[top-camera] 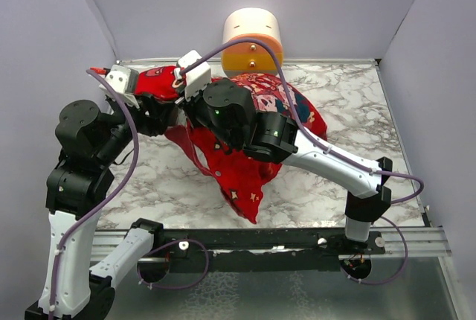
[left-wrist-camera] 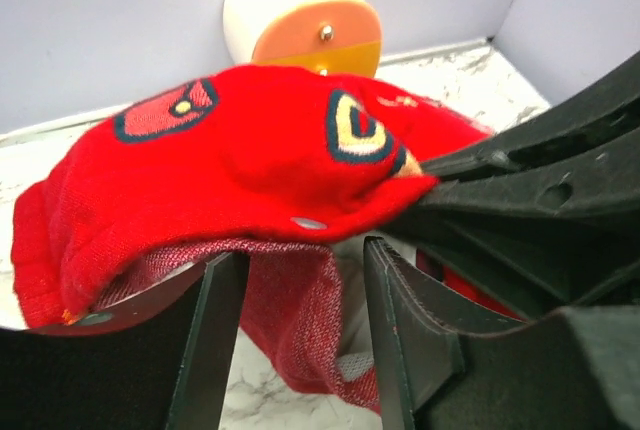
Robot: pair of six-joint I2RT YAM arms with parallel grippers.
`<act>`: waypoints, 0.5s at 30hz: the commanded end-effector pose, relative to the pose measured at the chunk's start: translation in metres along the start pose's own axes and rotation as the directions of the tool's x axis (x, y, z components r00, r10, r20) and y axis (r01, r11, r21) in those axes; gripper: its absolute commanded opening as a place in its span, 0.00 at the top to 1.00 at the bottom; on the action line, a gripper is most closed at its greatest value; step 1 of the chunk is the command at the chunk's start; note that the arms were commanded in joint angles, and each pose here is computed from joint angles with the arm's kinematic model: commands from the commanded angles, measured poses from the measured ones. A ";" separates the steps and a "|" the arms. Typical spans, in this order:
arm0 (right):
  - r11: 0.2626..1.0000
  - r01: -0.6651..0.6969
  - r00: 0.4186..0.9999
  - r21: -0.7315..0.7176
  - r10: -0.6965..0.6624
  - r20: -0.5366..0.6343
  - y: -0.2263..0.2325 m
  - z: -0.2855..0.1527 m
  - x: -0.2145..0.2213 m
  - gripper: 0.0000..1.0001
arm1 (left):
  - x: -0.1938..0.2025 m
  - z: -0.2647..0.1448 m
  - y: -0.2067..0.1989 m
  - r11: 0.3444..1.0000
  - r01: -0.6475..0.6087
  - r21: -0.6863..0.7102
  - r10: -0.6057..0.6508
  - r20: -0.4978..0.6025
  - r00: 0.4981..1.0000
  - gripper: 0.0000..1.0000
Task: Remove the pillowcase from the pillow
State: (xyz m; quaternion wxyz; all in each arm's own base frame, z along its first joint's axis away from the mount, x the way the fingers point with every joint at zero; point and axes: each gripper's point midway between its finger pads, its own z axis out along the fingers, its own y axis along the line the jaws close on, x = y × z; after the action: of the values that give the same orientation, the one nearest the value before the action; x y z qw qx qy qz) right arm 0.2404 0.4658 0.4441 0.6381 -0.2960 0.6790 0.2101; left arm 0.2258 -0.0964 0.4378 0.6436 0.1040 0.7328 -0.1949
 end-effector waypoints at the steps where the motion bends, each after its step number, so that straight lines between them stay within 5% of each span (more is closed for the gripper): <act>1: 0.996 -0.084 0.990 0.042 0.079 0.118 -0.028 -0.014 -0.046 0.99 | 0.032 0.003 0.010 0.999 -0.029 -0.026 0.026 -0.112 0.993 0.50; 7: 0.995 -0.092 0.987 0.045 0.085 0.134 -0.032 -0.013 -0.054 0.99 | 0.051 0.003 0.029 0.992 -0.060 -0.109 0.043 -0.155 0.987 0.53; 15: 0.986 -0.135 0.979 0.096 0.118 0.168 -0.060 -0.022 -0.065 0.99 | 0.042 -0.009 0.076 0.922 -0.167 -0.350 0.135 -0.115 0.984 0.89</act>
State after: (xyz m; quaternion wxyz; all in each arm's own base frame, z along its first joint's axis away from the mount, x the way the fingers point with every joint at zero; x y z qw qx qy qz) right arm 0.2453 0.4635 0.4517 0.6380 -0.2891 0.6776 0.2241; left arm 0.2390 -0.0736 0.3937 0.6201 0.0982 0.7699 -0.1145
